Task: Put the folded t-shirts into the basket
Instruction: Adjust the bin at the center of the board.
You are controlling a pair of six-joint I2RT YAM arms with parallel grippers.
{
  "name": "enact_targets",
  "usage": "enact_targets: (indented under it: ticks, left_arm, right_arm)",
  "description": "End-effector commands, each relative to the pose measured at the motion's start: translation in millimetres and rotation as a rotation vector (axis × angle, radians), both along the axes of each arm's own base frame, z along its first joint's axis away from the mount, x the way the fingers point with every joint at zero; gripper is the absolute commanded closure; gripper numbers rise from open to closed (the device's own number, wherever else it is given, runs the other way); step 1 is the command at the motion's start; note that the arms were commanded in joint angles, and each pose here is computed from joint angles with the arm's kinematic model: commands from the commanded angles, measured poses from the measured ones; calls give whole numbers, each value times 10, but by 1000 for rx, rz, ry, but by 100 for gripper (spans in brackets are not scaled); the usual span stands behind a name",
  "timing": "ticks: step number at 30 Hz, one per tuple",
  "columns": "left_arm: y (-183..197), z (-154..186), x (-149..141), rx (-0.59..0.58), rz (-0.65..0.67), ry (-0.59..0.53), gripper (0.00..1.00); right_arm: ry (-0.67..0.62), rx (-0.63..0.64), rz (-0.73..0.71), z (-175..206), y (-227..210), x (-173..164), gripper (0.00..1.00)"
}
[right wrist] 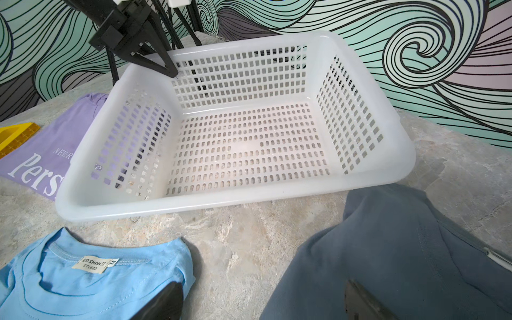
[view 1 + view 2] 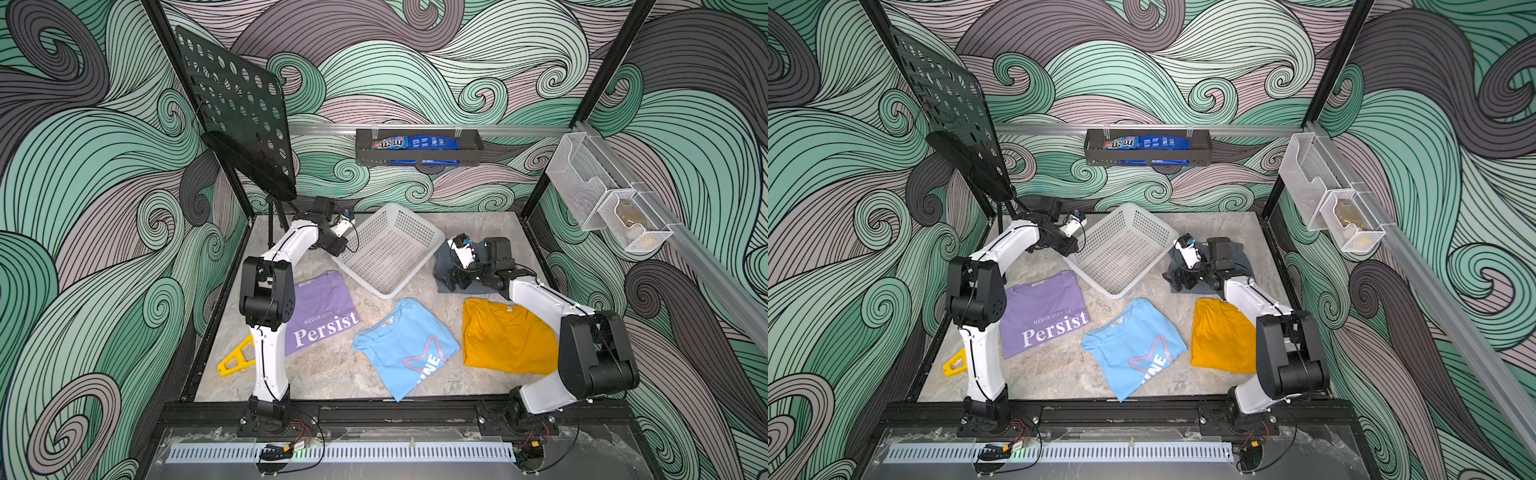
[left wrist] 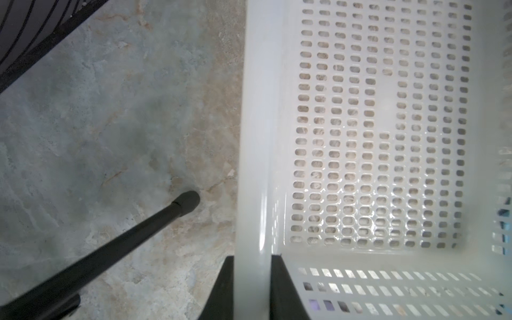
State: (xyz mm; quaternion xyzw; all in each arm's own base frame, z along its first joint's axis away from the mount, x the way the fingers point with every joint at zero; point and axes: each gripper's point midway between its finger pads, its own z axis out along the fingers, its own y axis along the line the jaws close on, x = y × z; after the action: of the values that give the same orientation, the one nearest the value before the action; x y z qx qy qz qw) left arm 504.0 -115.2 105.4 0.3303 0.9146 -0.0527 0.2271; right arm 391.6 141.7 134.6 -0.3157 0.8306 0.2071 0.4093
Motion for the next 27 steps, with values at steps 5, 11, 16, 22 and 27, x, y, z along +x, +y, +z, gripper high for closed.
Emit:
enact_targets:
  ticks: [5, 11, 16, 22, 27]
  left_arm:
    - [78, -178, -145, 112, -277, 118, 97]
    - [151, -197, -7, 175, -369, 81, 96]
    - [90, -134, 335, 200, -328, -38, 90]
    - [27, 95, 614, 209, -186, -161, 59]
    - [15, 356, 530, 162, -77, -200, 49]
  right_arm:
    - [5, -6, 39, 15, 16, -19, 5]
    - [16, 1, 73, -8, 58, -61, 5]
    - [29, -4, 90, -48, 92, -83, 5]
    - [86, -25, 168, -93, 181, -233, 7]
    - [164, -200, 351, -413, 403, -764, 15]
